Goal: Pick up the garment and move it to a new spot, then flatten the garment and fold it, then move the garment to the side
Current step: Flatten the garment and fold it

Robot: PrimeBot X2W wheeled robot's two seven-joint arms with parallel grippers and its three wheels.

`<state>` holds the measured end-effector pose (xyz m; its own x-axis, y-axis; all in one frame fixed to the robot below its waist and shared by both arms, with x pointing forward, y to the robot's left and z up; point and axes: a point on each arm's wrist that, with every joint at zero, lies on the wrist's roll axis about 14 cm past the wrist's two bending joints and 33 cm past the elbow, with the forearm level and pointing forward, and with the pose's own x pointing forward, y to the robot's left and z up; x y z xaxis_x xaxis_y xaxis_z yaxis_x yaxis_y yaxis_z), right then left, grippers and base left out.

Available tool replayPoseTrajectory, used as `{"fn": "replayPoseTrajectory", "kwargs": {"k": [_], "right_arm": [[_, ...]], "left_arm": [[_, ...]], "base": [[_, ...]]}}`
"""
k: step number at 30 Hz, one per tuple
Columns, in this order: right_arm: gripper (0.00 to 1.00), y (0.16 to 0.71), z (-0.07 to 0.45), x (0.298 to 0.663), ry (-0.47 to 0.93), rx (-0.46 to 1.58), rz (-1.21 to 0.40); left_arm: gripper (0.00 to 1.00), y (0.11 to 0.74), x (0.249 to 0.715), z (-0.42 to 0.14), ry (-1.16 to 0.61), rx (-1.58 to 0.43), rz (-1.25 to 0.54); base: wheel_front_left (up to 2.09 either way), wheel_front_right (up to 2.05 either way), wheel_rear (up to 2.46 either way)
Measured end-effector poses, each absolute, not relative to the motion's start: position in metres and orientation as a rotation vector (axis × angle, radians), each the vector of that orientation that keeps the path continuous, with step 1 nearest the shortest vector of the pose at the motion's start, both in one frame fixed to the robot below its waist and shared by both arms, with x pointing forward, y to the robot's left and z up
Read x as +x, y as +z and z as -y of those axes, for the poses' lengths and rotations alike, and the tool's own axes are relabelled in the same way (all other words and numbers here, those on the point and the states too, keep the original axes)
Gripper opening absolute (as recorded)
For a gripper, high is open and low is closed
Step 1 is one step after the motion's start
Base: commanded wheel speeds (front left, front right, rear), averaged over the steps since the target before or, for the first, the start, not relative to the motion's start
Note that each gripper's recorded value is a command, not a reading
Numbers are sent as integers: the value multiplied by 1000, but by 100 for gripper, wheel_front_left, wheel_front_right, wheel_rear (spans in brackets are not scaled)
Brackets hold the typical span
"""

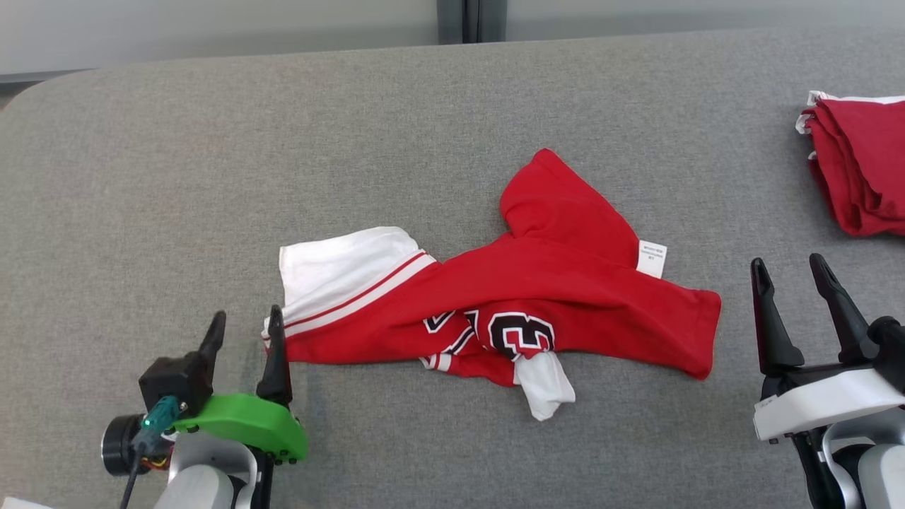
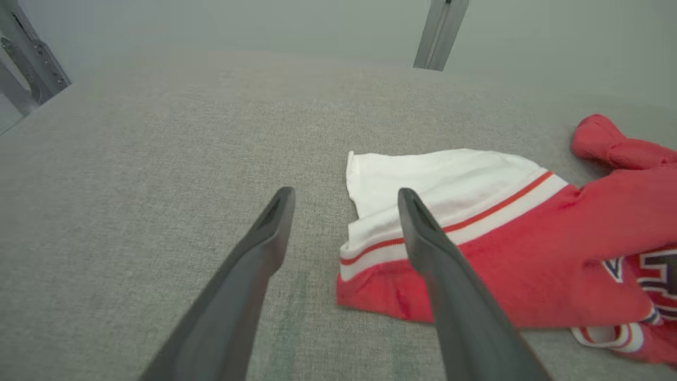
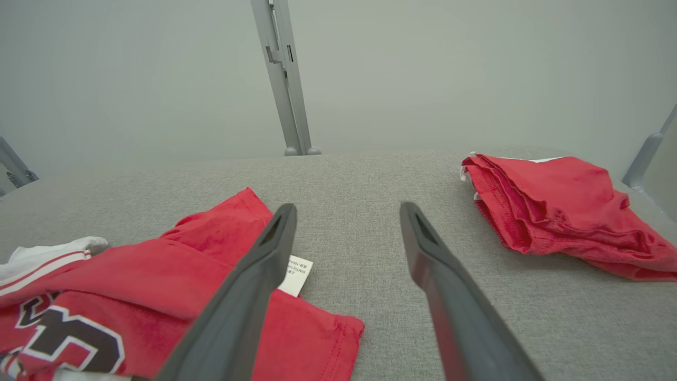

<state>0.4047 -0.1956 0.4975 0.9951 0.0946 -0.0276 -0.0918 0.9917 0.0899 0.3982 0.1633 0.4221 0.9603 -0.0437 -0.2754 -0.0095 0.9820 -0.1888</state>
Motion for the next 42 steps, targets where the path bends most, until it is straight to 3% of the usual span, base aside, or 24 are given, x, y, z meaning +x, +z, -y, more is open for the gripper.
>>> {"fn": "replayPoseTrajectory", "kwargs": {"k": [9, 24, 32, 42], "right_arm": [[100, 515, 190, 398, 115, 77, -13], [100, 519, 189, 394, 114, 84, -7], [100, 513, 183, 404, 131, 89, -17], [100, 490, 181, 419, 133, 103, -65]], "left_arm": [[100, 505, 409, -172, -14, -115, 35], [100, 505, 399, -171, -36, -81, 16], [100, 501, 437, -155, -196, -76, -109], [100, 407, 468, -154, -311, -62, -577]], "base": [[0, 0, 0], [0, 0, 0], [0, 0, 0], [0, 0, 0]]}}
